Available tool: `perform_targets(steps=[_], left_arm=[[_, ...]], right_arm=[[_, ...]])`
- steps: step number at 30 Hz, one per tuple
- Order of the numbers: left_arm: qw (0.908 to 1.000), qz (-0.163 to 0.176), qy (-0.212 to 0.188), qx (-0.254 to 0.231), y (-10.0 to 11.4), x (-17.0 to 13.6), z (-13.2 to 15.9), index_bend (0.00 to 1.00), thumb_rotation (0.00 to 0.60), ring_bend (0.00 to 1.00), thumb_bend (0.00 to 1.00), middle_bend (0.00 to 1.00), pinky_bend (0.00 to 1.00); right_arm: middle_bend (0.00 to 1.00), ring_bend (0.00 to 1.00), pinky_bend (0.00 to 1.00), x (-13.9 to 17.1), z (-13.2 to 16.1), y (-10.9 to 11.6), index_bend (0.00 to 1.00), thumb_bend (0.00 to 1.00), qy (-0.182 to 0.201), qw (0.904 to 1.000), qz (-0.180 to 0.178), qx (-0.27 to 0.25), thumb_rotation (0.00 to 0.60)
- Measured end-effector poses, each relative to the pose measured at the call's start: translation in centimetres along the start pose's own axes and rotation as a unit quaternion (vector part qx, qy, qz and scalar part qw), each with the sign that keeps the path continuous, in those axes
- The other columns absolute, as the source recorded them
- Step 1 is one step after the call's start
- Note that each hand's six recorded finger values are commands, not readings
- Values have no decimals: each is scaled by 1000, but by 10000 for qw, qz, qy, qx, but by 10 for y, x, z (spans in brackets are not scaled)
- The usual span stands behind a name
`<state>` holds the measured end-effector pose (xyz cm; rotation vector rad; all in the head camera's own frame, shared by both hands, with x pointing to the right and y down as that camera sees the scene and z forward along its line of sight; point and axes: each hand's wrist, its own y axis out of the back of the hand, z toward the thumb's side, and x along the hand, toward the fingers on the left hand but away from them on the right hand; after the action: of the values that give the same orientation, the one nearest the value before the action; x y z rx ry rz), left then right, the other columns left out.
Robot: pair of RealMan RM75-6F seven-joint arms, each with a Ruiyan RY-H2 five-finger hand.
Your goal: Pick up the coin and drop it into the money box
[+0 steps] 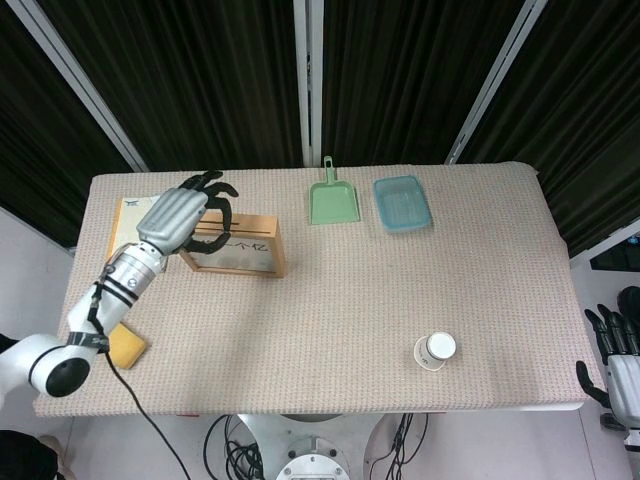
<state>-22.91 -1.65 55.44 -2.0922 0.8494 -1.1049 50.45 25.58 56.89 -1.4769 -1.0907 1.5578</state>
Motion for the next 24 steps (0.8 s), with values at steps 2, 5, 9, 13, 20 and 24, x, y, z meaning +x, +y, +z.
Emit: perform_targets(steps=[2,5,9,13,20,24], left_arm=[[10000,-40,90,-4,3,6,-4,610,600,51,428,224,116],[9996,-83,266,-14,4,12,-14,614,600,51,428,226,116],[9986,-167,489,-123,1,16,-26,618,600,51,428,227,116],[9976,-326,613,-66,-9,17,-36,617,600,51,429,228,117],[9975,-327,617,-46,-15,20,-39,614,600,51,428,229,117],[9976,-277,621,-123,-15,23,-39,616,600,51,428,230,116]], right_arm=[[0,0,0,0,-1,0,0,377,-5,10000,3,-5,600],[0,0,0,-1,-2,0,0,377,-7,10000,10,-12,600],[0,0,0,-2,-2,-1,0,377,-1,10000,20,-15,600],[0,0,0,-2,-3,-2,0,377,-19,10000,36,-13,600],[0,0,0,-2,-4,-3,0,377,-55,10000,55,25,600],[0,0,0,-1,-3,-2,0,377,-54,10000,54,42,600]])
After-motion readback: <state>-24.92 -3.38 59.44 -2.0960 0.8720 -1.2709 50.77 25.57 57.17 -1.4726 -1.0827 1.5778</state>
